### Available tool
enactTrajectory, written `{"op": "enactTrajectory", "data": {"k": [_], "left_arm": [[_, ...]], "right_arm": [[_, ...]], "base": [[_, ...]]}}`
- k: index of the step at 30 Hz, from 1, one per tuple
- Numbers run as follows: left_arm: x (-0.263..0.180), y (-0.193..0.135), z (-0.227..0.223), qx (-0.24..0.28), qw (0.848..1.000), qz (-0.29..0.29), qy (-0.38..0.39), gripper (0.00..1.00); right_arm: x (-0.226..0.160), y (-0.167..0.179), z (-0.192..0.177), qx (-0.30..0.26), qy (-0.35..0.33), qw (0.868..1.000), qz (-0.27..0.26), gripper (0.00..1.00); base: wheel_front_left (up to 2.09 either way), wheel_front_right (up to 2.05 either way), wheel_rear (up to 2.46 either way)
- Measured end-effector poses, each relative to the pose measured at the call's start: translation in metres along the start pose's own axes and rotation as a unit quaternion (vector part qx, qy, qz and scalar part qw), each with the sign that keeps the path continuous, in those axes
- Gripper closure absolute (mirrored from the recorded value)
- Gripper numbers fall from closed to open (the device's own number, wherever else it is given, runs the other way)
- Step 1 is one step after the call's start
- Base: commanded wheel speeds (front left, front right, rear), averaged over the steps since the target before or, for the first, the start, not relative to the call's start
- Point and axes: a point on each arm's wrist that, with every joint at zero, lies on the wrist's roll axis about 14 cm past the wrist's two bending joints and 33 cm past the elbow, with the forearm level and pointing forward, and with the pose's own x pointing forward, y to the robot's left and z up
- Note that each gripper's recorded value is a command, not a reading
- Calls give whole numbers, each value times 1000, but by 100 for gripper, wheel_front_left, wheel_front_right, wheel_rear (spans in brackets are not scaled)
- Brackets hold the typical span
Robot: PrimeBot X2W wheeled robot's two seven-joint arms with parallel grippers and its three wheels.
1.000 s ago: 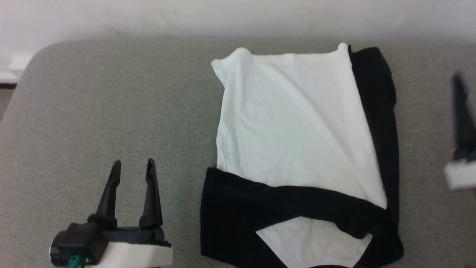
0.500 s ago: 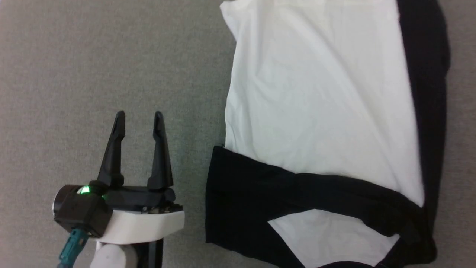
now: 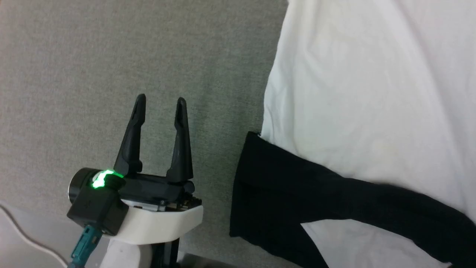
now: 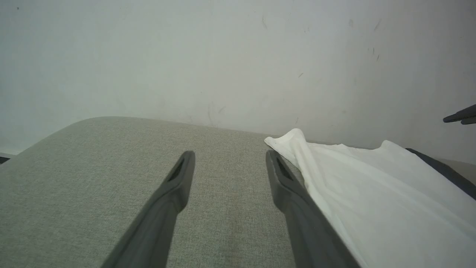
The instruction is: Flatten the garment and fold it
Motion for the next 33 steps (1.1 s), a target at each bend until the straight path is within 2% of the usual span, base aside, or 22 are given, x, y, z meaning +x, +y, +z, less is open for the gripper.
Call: {"op": "enactTrajectory", "data": {"k": [7, 14, 20, 21, 22, 23, 28, 33], "left_arm": [[2, 9, -22, 14, 999, 12, 28, 0], [4, 15, -37, 21, 999, 21, 46, 0], [2, 19, -42, 24, 998, 25, 56, 0], [2, 20, -43, 24, 998, 25, 57, 0], [1, 20, -43, 25, 998, 27, 57, 0], [1, 21, -43, 26, 998, 27, 58, 0], [2, 21, -44, 28, 998, 26, 58, 0], [3, 21, -35, 30, 998, 25, 45, 0]], "right_arm": [[42, 7, -46, 10, 60, 998, -6, 0], [68, 16, -82, 16, 93, 996, -2, 0], [75, 21, -88, 20, 93, 995, 1, 0], [76, 22, -88, 18, 92, 996, 2, 25], [76, 22, -87, 15, 87, 996, 2, 71], [77, 22, -85, 14, 80, 997, 1, 100], [76, 23, -78, 8, 56, 998, 3, 100], [64, 30, -54, 3, 10, 1000, 19, 100]], "base": [[0, 0, 0], [0, 0, 0], [0, 0, 0], [0, 0, 0], [0, 0, 0], [0, 0, 0], [0, 0, 0], [0, 0, 0]]}}
